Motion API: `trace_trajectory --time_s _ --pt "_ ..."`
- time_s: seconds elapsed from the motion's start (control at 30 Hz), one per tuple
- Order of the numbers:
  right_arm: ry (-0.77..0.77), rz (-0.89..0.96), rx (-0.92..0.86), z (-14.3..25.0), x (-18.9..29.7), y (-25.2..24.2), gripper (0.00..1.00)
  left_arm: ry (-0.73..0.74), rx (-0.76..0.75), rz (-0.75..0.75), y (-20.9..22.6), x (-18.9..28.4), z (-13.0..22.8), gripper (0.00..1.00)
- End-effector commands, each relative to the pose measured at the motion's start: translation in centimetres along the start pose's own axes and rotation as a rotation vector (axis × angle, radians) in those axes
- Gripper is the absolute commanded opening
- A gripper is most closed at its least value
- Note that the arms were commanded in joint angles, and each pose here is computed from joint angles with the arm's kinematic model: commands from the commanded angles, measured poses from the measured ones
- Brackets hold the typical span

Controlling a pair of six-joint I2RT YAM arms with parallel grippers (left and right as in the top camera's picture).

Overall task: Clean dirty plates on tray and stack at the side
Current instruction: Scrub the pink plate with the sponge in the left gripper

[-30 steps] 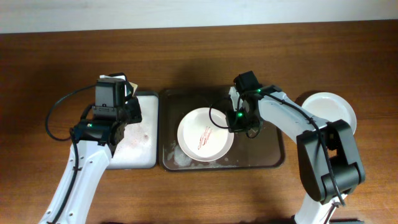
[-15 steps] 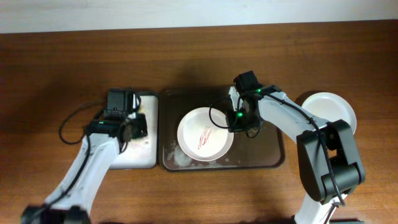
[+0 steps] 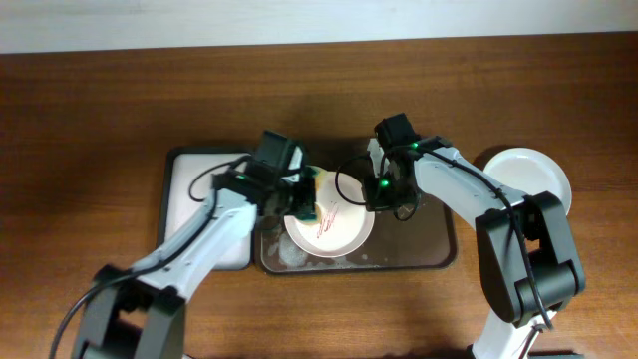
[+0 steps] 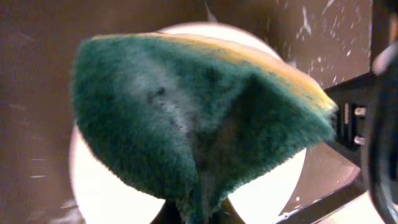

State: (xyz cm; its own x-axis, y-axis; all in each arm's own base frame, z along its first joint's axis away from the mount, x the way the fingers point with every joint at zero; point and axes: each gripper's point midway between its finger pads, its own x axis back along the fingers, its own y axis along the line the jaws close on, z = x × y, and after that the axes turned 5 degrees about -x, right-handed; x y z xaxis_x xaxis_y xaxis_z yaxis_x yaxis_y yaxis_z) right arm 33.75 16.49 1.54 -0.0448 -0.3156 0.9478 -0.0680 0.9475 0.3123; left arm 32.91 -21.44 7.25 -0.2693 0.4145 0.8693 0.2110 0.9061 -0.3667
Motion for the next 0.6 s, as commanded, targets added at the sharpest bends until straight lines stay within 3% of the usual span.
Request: trace_trajectory --time_s 0.0,0.03,0.13,0.33,0.47,0.5,0.57 --pt "-0.029 0.004 -0.014 -0.8 -0.2 0.0 0.21 0.024 0.049 0.020 -2.3 -1.9 0.8 0.00" --pt "-0.046 -0.001 -0.010 -1.2 -0.2 0.2 0.27 0.035 0.044 0.023 -2.9 -2.4 1.2 0.00" --pt "-0.110 -0.021 0.008 -2.8 -0.1 0.6 0.25 0.034 0.063 -0.016 -2.5 -2.9 1.5 0.00" --pt "-0.095 0.021 -0.236 -2.5 -0.9 -0.5 0.05 0.005 0.162 -0.066 -1.6 -2.9 1.1 0.00" --pt "-0.082 0.034 -0.290 -2.1 -1.2 -0.8 0.04 -0.002 0.190 -0.078 -1.5 -2.9 1.1 0.00" --pt "-0.083 0.046 -0.292 -2.1 -1.2 -1.0 0.11 -0.003 0.188 -0.085 -1.5 -3.0 1.2 0.00" --pt "-0.083 0.054 -0.292 -2.0 -1.2 -1.1 0.13 -0.010 0.188 -0.102 -1.1 -3.0 1.1 0.00"
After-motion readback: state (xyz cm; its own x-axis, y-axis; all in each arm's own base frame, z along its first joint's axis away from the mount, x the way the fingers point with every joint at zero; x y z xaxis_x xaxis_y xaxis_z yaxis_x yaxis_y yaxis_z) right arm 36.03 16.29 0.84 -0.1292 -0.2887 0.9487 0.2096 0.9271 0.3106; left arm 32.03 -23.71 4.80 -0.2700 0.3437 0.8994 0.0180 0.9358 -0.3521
